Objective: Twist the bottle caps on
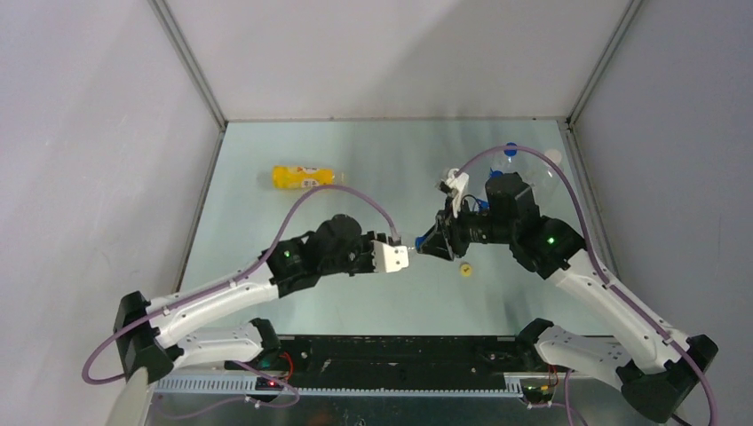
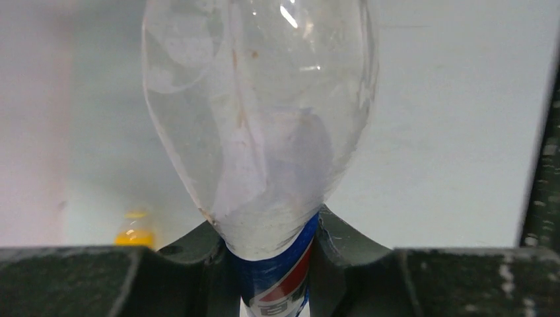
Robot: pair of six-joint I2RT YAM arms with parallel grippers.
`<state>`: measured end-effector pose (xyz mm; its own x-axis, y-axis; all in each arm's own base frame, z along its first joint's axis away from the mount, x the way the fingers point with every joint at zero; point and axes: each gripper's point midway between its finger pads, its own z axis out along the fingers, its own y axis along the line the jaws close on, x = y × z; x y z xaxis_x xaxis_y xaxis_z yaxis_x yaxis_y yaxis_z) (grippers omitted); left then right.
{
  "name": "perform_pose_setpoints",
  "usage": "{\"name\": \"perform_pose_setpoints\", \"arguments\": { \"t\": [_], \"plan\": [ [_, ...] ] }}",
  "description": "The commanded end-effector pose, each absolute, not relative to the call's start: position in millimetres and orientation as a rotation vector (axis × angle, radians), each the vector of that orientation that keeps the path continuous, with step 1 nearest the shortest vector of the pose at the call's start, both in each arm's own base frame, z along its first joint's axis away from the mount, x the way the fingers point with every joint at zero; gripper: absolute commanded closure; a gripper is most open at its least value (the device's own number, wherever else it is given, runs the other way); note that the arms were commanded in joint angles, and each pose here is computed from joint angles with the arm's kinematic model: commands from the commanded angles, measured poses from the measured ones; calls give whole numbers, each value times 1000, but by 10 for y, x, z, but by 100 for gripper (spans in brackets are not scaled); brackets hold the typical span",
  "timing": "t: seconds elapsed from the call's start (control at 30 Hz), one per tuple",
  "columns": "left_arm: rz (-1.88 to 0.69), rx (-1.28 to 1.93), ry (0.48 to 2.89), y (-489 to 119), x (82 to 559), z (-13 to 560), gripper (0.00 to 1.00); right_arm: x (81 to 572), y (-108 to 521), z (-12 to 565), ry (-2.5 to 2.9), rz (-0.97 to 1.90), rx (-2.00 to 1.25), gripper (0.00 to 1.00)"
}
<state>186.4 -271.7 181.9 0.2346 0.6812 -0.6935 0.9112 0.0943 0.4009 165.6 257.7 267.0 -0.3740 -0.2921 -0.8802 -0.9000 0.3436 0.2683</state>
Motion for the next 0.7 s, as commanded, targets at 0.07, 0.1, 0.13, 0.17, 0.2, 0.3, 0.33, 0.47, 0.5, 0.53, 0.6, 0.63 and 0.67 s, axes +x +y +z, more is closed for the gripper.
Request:
{"name": "perform_pose_setpoints", "arguments": {
  "t": [0.07,0.1,0.13,0.17,0.2,0.3,0.33,0.47,0.5,0.53,0.6,0.63,0.67],
  "plan": [
    [35,1383,1197,-2912,2127,2413,97,2006,2705,2812,2137,1195,-367,100],
    [71,1335,1189,-2893,2175,2472,97,2038,2708,2807,2159,1211,-307,100],
    [89,1345,1182,-2886,2167,2410,97,2054,2708,2806,2162,1213,-289,100],
    [92,1330,1187,-2883,2177,2404,97,2071,2716,2823,2156,1217,-281,100],
    [95,1332,1195,-2874,2175,2354,97,2084,2713,2833,2150,1212,-277,100],
    [111,1301,1250,-2804,2202,2239,98,2133,2666,2916,2111,1199,-248,100],
    [110,1305,1263,-2786,2196,2184,98,2140,2664,2959,2088,1202,-259,100],
    [78,1301,1307,-2750,2158,2027,98,2114,2624,3085,1976,1148,-399,68],
    [56,1290,1322,-2751,2143,2001,98,2103,2600,3114,1937,1115,-455,62],
    [37,1289,1328,-2764,2128,1985,98,2086,2587,3146,1912,1095,-477,51],
    [-21,1266,1344,-2806,2090,1968,98,2085,2560,3218,1846,1047,-517,43],
    [-53,1248,1360,-2821,2071,1945,98,2077,2560,3207,1834,1043,-520,40],
    [-89,1231,1353,-2862,2052,1976,98,2051,2578,3311,1782,1054,-520,39]
  ]
}}
